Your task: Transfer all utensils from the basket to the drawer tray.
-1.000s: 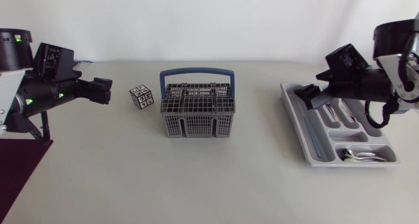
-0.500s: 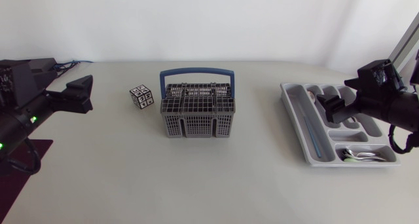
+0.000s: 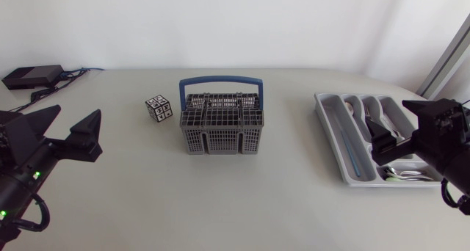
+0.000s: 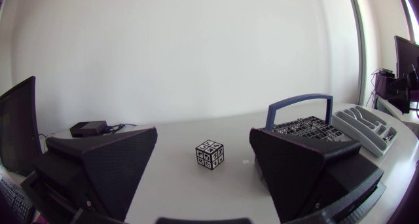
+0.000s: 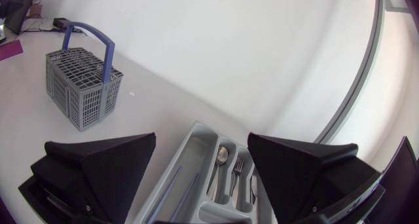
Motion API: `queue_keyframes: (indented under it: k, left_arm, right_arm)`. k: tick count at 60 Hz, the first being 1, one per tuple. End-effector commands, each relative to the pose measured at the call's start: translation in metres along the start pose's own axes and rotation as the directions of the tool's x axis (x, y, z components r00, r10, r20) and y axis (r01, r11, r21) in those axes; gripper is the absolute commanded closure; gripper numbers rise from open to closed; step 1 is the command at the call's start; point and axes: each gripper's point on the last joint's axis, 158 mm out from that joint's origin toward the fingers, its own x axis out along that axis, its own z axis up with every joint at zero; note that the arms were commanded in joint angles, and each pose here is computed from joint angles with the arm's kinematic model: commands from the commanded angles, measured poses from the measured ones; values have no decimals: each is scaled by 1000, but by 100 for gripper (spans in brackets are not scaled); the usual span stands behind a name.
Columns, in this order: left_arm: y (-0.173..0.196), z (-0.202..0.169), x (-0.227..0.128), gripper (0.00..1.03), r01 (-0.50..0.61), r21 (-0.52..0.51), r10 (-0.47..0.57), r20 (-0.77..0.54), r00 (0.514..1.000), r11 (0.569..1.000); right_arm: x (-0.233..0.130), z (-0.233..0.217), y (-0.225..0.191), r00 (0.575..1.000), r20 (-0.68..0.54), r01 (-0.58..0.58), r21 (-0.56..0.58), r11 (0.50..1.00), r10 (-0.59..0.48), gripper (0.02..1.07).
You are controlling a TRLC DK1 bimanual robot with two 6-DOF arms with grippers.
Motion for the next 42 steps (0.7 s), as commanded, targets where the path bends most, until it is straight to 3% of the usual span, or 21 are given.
queue_keyframes:
  k: [1, 15, 42]
  left_arm:
    - [-3, -11, -6, 5, 8, -4, -8, 2, 1000, 1000]
    - [0, -28, -19, 5, -2, -31, 1, -4, 1000, 1000]
    - [3, -65, -37, 6, -22, -87, 20, -18, 1000, 996]
  right_arm:
    - [-8, -12, 2, 999, 6, 33, 49, 998, -34, 6]
    - [-35, -8, -7, 981, 108, 143, 137, 980, -159, 6]
    - [-53, -20, 15, 981, 110, 120, 304, 945, -160, 6]
